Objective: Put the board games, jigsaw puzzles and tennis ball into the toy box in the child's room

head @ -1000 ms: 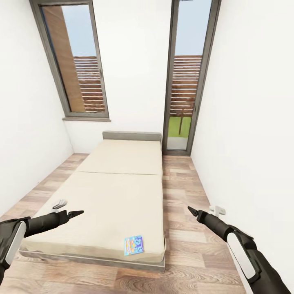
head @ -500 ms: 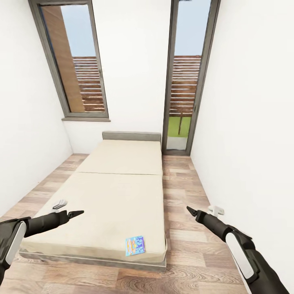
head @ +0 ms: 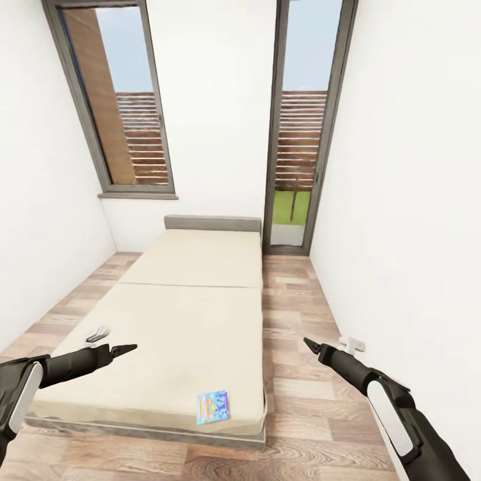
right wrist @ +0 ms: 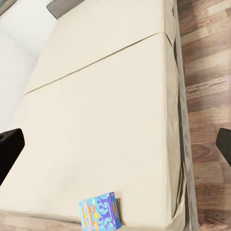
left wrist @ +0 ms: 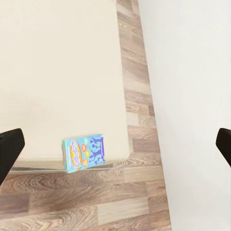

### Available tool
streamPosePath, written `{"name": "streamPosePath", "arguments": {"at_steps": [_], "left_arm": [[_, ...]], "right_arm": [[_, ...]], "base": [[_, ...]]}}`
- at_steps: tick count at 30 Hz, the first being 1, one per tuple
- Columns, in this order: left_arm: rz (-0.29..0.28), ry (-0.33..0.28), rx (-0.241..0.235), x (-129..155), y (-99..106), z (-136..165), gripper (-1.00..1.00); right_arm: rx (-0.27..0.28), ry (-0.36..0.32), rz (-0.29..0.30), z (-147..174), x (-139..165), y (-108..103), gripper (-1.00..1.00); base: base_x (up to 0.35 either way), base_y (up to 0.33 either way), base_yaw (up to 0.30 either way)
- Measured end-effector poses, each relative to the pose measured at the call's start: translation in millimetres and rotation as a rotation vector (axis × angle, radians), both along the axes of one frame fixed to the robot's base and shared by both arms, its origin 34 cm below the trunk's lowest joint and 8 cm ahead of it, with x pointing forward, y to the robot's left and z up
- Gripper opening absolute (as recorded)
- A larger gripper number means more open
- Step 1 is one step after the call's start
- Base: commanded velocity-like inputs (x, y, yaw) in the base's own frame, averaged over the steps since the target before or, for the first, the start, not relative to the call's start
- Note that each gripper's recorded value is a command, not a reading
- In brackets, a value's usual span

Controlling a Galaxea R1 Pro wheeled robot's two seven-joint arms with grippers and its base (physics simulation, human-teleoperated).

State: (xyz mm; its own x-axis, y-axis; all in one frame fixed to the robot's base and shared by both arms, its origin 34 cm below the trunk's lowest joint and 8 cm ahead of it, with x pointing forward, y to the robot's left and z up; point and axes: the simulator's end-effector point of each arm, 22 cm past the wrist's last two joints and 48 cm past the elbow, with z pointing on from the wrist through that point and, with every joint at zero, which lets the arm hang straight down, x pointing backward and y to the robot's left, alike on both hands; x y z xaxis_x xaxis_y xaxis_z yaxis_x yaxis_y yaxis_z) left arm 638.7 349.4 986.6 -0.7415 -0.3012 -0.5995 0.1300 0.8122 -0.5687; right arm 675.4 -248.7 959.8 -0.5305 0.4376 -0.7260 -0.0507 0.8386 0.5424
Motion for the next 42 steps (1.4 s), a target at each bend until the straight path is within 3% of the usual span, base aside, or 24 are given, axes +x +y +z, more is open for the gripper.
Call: {"name": "streamPosePath", "arguments": {"at_steps": [15, 24, 26, 32, 42], "left_arm": [[0.0, -0.001, -0.005, 0, 0, 1, 1.0], [-0.015, 0.011, -0.048, -4, -7, -3, 1.0], [-0.009, 0.1, -0.126, -21, -11, -35, 1.0], [0.039, 0.25, -0.231, -50, -14, -95, 1.0], [0.083, 0.33, -0.296, -68, -25, -137, 1.0]], "right_arm": [[0.008, 0.005, 0.006, 0, -1, 2, 1.0], [0.009, -0.002, 0.006, 1, 0, 2, 1.0], [0.01, -0.01, 0.008, 5, 1, 3, 1.0], [0.052, -0.015, 0.012, 10, 2, 15, 1.0], [0.19, -0.014, 0.003, 18, 2, 32, 1.0]], "base": [[0.008, -0.014, 0.0], [0.0, 0.0, 0.0], [0.0, 0.0, 0.0], [0.0, 0.0, 0.0], [0.0, 0.0, 0.0]]}}
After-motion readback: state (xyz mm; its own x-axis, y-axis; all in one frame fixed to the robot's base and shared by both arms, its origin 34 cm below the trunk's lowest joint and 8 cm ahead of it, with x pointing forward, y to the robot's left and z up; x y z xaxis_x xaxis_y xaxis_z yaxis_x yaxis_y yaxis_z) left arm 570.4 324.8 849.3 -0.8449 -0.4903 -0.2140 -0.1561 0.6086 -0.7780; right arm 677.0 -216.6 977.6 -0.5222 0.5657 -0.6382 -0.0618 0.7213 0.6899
